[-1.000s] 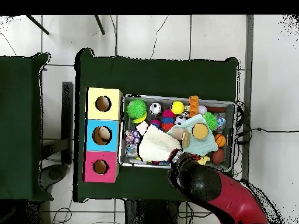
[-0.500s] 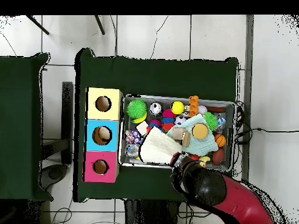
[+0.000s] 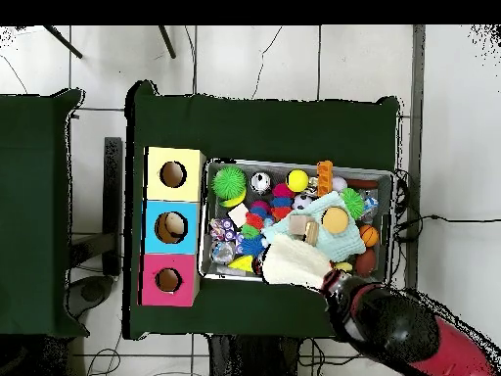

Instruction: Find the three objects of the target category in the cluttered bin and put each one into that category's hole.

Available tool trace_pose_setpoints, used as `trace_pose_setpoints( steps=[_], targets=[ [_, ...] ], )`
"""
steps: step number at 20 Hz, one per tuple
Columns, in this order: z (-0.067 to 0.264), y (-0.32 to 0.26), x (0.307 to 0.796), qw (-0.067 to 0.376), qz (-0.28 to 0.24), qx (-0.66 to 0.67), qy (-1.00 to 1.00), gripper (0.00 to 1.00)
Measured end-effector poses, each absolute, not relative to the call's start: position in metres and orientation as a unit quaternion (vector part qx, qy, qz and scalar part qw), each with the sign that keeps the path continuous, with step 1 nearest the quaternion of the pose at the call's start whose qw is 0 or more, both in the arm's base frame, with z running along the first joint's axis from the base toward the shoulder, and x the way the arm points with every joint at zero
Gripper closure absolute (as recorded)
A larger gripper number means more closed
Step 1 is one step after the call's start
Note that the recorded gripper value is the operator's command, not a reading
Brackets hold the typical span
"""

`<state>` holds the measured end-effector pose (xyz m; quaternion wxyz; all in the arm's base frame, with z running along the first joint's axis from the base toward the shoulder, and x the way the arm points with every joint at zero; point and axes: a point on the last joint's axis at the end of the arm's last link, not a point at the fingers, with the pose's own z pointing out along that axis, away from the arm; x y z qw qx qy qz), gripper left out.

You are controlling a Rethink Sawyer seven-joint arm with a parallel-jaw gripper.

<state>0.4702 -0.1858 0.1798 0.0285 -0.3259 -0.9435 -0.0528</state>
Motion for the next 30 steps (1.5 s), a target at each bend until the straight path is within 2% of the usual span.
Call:
trace_pose_setpoints(
  steps=[10, 30],
  targets=[
    [0.179, -0.230, 0.454, 0.019, -0.051, -0.321, -0.945, 1.00],
    [0.192, -0.211, 0.471, -0.021, -0.021, -0.246, -0.969, 1.00]
  ],
)
